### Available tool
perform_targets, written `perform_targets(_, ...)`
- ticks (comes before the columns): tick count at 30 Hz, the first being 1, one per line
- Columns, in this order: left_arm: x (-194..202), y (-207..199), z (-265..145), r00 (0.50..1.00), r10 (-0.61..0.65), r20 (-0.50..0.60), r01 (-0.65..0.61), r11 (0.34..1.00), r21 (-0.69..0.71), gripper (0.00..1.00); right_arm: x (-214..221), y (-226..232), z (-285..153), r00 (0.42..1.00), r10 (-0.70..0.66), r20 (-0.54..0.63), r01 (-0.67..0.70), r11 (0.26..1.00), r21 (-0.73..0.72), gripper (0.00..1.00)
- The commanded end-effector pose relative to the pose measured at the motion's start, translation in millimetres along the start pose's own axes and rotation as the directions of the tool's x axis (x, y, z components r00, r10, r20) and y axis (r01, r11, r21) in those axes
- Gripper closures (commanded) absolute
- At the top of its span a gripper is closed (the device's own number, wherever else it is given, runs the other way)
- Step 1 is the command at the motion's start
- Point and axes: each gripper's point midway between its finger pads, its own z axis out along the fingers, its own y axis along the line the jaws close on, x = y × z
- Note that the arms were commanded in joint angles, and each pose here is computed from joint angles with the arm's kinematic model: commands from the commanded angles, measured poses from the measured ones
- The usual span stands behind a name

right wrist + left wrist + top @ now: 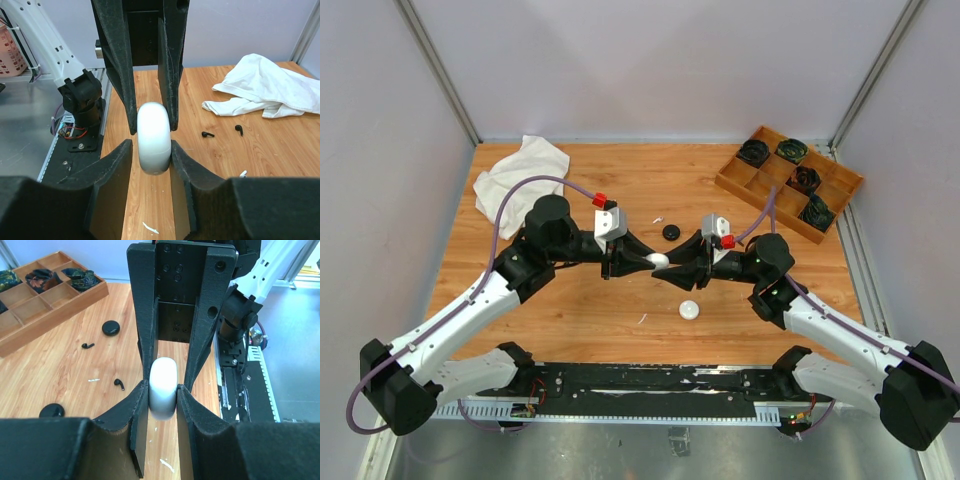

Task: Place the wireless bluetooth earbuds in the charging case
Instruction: Pick up the charging case at the center of the board.

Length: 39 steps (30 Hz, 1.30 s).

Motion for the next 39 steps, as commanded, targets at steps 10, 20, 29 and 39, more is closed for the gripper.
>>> perform_targets(10, -22, -5, -5, 0.996, 0.056, 0.065, -0.056, 0.998, -0.004, 1.0, -6, 1, -3, 1.0, -0.015, 0.026, 0.016, 1.0, -0.019, 0.65)
perform_targets(20, -17, -4, -2, 0.998, 0.037, 0.059, -0.037, 0.999, 0.001, 1.0, -11, 4, -3, 0.999, -0.014, 0.045, 0.016, 0.999, -0.036, 0.67)
perform_targets(29, -17, -6, -2, 0.997, 0.028, 0.071, -0.029, 1.0, 0.01, 1.0, -14, 6, -2, 0.998, -0.006, 0.064, 0.009, 0.999, -0.054, 0.72)
perform_targets(39, -16, -4, -1, 0.996, -0.014, 0.091, 0.014, 1.0, -0.009, 0.85, -15, 7, -2, 0.998, 0.002, 0.069, 0.002, 0.998, -0.066, 0.88)
